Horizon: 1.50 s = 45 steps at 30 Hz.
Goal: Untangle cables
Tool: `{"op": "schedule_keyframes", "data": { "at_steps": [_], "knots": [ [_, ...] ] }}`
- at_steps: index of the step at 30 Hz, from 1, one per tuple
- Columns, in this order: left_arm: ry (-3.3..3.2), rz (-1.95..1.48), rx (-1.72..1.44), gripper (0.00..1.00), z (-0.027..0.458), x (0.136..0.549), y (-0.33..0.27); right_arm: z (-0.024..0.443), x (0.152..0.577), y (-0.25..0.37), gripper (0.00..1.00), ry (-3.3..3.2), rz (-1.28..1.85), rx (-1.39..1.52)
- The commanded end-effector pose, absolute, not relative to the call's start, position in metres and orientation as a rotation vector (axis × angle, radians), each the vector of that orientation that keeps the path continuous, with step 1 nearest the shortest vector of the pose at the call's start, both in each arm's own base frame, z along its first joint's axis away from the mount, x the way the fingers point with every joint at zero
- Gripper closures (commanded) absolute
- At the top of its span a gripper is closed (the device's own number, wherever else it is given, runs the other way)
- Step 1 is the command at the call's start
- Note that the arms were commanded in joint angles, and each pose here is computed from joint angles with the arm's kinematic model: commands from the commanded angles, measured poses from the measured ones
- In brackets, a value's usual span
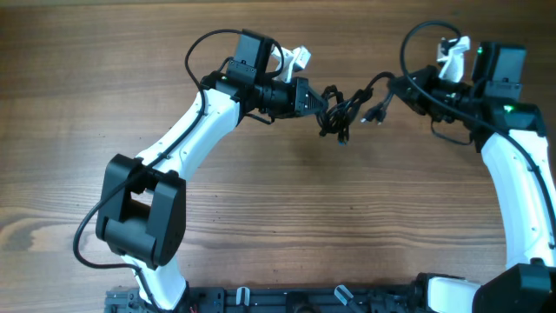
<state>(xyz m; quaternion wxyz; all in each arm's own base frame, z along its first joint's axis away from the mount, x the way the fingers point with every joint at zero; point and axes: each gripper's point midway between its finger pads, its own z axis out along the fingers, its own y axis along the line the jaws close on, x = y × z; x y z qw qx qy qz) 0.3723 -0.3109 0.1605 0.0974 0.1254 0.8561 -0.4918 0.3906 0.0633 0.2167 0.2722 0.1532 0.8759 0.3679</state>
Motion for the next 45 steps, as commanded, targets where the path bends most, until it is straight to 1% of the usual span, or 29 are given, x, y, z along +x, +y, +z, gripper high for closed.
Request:
{"op": "schedule_keyframes", "data": {
  "at_steps": [1, 7, 10, 13, 20, 23, 28, 31, 37, 40, 41, 43, 45],
  "knots": [
    [2.458, -1.548, 0.513, 0.96, 0.173, 0.361, -0.314, 0.217, 0.402, 0.038, 0.96, 2.328, 0.829, 0.478],
    [2.495, -1.529, 0.457, 0.96, 0.168, 0.366, -0.301, 0.21, 0.403, 0.026, 0.96, 2.334, 0.746, 0.556],
    [2.549, -1.443, 0.364, 0.96, 0.157, 0.377, -0.282, 0.192, 0.396, -0.002, 0.96, 2.366, 0.546, 0.714],
    [2.612, -1.343, 0.277, 0.96, 0.145, 0.384, -0.265, 0.182, 0.387, -0.014, 0.96, 2.401, 0.439, 0.774],
    [2.677, -1.2, 0.192, 0.96, 0.13, 0.391, -0.248, 0.161, 0.368, -0.014, 0.96, 2.49, 0.404, 0.812],
    [2.75, -1.05, 0.037, 0.96, 0.115, 0.397, -0.233, 0.149, 0.362, -0.02, 0.96, 2.525, 0.346, 0.844],
    [2.843, -0.66, -0.285, 0.96, 0.087, 0.404, -0.188, 0.134, 0.362, -0.02, 0.96, 2.567, 0.332, 0.863],
    [2.851, -0.516, -0.355, 0.96, 0.08, 0.405, -0.17, 0.127, 0.363, -0.021, 0.96, 2.586, 0.328, 0.871],
    [2.866, -0.543, -0.337, 0.96, 0.08, 0.401, -0.174, 0.118, 0.363, -0.019, 0.96, 2.617, 0.334, 0.865],
    [2.871, -0.585, -0.293, 0.96, 0.082, 0.399, -0.18, 0.119, 0.364, -0.015, 0.95, 2.628, 0.356, 0.808],
    [2.873, -0.605, -0.272, 0.96, 0.083, 0.398, -0.183, 0.119, 0.365, -0.013, 0.92, 2.631, 0.37, 0.784],
    [2.877, -0.658, -0.202, 0.96, 0.085, 0.395, -0.189, 0.122, 0.368, -0.004, 0.8, 2.637, 0.429, 0.702],
    [2.873, -0.7, -0.122, 0.96, 0.087, 0.393, -0.195, 0.129, 0.373, 0.01, 0.72, 2.628, 0.532, 0.572]
  ]
}}
